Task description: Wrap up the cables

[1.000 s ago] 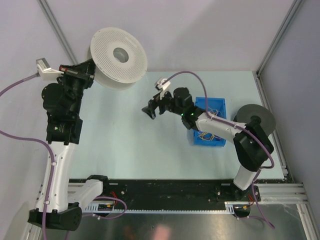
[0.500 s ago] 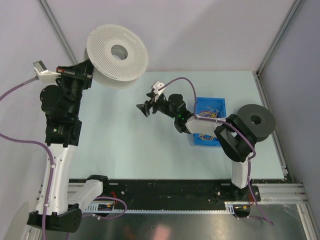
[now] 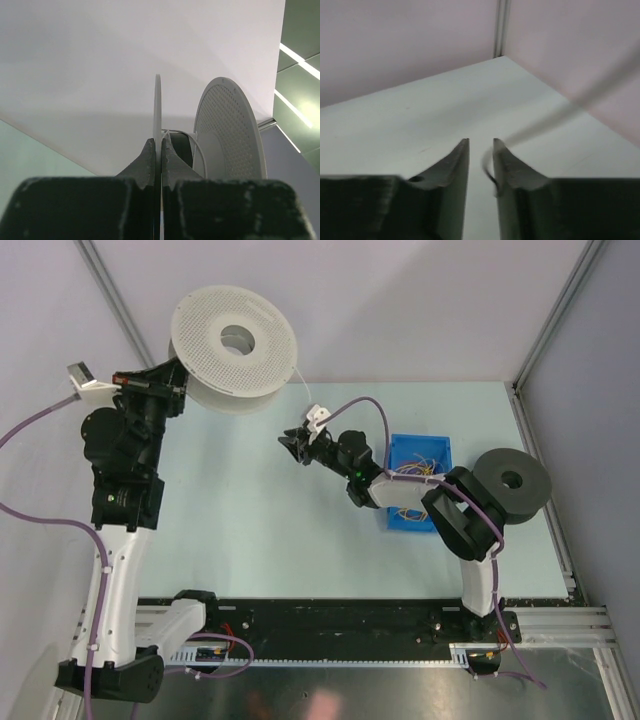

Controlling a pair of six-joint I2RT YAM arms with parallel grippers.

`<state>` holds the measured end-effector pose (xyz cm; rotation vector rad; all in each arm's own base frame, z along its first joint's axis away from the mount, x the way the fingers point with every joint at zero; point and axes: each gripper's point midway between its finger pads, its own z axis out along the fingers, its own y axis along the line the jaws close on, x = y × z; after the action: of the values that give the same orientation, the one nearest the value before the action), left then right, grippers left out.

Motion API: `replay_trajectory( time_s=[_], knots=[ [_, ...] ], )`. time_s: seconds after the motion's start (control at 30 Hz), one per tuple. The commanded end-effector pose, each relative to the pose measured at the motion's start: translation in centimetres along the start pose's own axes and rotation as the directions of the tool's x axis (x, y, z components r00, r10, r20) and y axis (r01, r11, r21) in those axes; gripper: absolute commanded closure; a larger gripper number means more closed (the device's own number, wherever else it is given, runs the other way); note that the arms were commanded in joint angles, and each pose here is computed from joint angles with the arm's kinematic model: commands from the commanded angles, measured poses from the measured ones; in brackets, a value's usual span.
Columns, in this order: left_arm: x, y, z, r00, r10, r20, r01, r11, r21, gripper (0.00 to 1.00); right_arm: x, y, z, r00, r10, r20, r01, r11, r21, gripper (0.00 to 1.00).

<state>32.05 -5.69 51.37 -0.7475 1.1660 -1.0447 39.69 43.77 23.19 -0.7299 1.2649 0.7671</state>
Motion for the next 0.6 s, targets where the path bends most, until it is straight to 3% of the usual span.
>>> replay_trajectory(
  time_s=[0.0,0.07,0.13,0.37,0.57],
  knots=[
    [-2.8,-5.0,-0.6,0.995,-0.039,0.095,0.026,0.990,0.137,1.00,-1.0,1.3,0.2,0.999,-0.007,0.037,0.009,0.998,-0.067,0.83],
    [-3.1,-4.3,-0.2,0.993,-0.021,0.120,0.007,0.993,0.115,1.00,-0.4,2.5,-0.5,1.000,0.005,0.011,-0.004,0.995,-0.103,0.96],
    [-3.2,-3.4,0.2,0.990,0.007,0.139,-0.019,0.996,0.083,1.00,0.2,3.9,-1.5,1.000,0.015,-0.023,-0.018,0.990,-0.143,0.99],
    [-3.1,1.9,1.6,0.978,0.121,0.171,-0.108,0.990,-0.087,1.00,5.4,9.9,-6.0,0.956,-0.091,-0.280,-0.017,0.933,-0.360,1.00],
    [-2.3,5.9,2.7,0.956,0.254,0.148,-0.222,0.954,-0.202,1.00,7.1,11.8,-9.2,0.900,-0.259,-0.350,0.069,0.879,-0.472,1.00]
  ],
)
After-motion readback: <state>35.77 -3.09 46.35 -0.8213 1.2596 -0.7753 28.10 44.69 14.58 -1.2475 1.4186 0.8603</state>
